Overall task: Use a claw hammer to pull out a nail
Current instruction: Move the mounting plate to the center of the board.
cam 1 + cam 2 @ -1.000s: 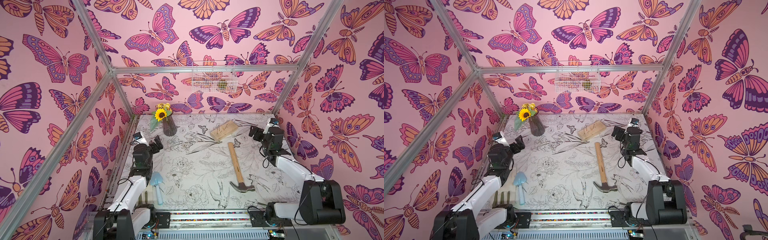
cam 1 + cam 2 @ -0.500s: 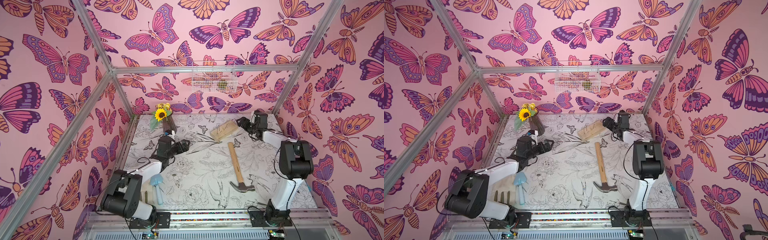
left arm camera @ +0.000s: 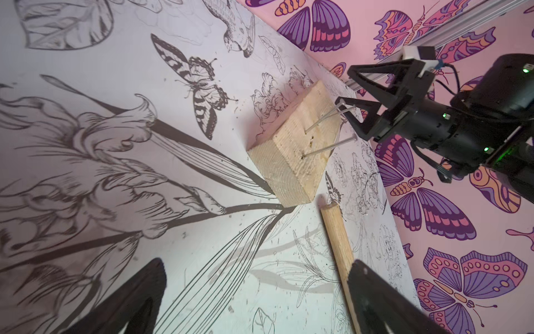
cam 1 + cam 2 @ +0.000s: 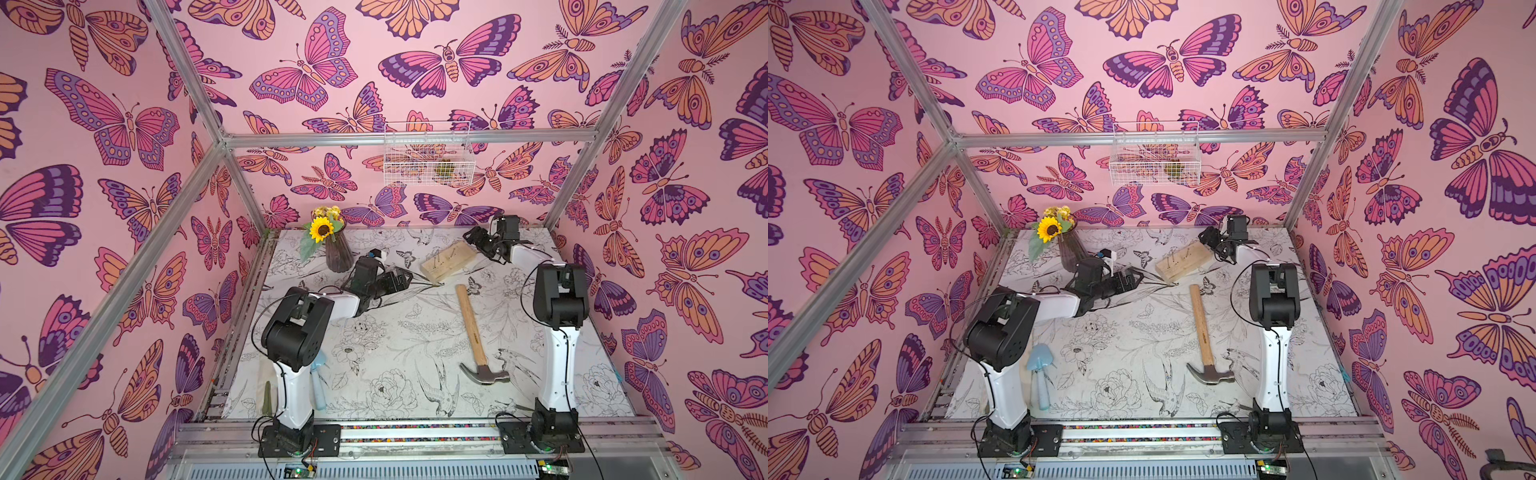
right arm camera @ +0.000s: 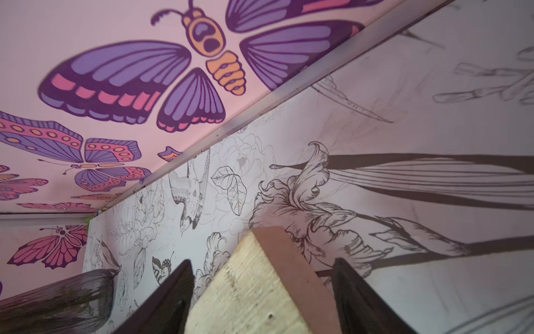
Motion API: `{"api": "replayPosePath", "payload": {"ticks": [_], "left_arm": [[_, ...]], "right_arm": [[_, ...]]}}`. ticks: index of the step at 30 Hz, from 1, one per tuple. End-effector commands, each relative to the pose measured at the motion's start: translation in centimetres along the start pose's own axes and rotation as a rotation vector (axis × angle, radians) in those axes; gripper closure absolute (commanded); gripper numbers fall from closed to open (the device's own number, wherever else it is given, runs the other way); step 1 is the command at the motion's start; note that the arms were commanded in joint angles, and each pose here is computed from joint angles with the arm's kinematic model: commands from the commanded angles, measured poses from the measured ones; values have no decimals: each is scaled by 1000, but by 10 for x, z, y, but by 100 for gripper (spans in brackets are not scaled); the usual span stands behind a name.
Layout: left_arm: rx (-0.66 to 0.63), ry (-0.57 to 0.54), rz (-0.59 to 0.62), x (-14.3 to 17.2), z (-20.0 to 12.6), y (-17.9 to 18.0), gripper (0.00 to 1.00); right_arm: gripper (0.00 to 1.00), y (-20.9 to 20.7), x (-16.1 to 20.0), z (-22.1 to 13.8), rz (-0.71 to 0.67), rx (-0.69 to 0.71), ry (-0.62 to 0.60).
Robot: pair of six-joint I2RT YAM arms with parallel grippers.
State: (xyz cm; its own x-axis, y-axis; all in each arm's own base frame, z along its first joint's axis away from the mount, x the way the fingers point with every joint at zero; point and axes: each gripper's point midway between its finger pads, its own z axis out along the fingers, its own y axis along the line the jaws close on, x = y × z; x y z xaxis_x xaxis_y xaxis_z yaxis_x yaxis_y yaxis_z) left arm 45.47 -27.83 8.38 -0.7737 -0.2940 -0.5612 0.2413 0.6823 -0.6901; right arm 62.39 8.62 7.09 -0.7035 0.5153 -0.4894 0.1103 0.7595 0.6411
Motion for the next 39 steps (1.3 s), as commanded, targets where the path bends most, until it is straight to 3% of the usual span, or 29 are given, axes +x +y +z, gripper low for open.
{"api": "replayPosePath", "payload": {"ticks": [1, 5, 14, 17, 22, 26, 29, 35, 38, 39], "left_arm": [[13, -11, -25, -5, 15, 2, 0], [24, -16, -55, -8, 27, 6, 0], [20, -55, -75, -15, 24, 15, 0], [16, -66, -116, -17, 19, 28, 6], [4, -119, -157, -20, -3, 49, 12], [5, -142, -184, -24, -25, 64, 12], [-26, -160, -204, -29, -37, 83, 14], [-4, -129, -216, -18, -39, 85, 35], [-6, -115, -228, -11, -43, 88, 54], [-5, -111, -232, -9, -45, 88, 56]], "right_arm": [[26, 6, 23, 9, -8, -33, 99], [27, 12, 43, 13, -47, -69, 192], [27, 32, 74, 8, -160, -76, 281], [27, 41, 92, 7, -217, -60, 324], [30, 58, 124, 4, -338, -36, 381], [33, 90, 158, -2, -462, -119, 435], [33, 96, 171, -5, -521, -77, 436], [35, 114, 201, -13, -556, -110, 448], [40, 123, 217, -20, -570, -121, 448], [41, 125, 220, -24, -569, -121, 444]]}}
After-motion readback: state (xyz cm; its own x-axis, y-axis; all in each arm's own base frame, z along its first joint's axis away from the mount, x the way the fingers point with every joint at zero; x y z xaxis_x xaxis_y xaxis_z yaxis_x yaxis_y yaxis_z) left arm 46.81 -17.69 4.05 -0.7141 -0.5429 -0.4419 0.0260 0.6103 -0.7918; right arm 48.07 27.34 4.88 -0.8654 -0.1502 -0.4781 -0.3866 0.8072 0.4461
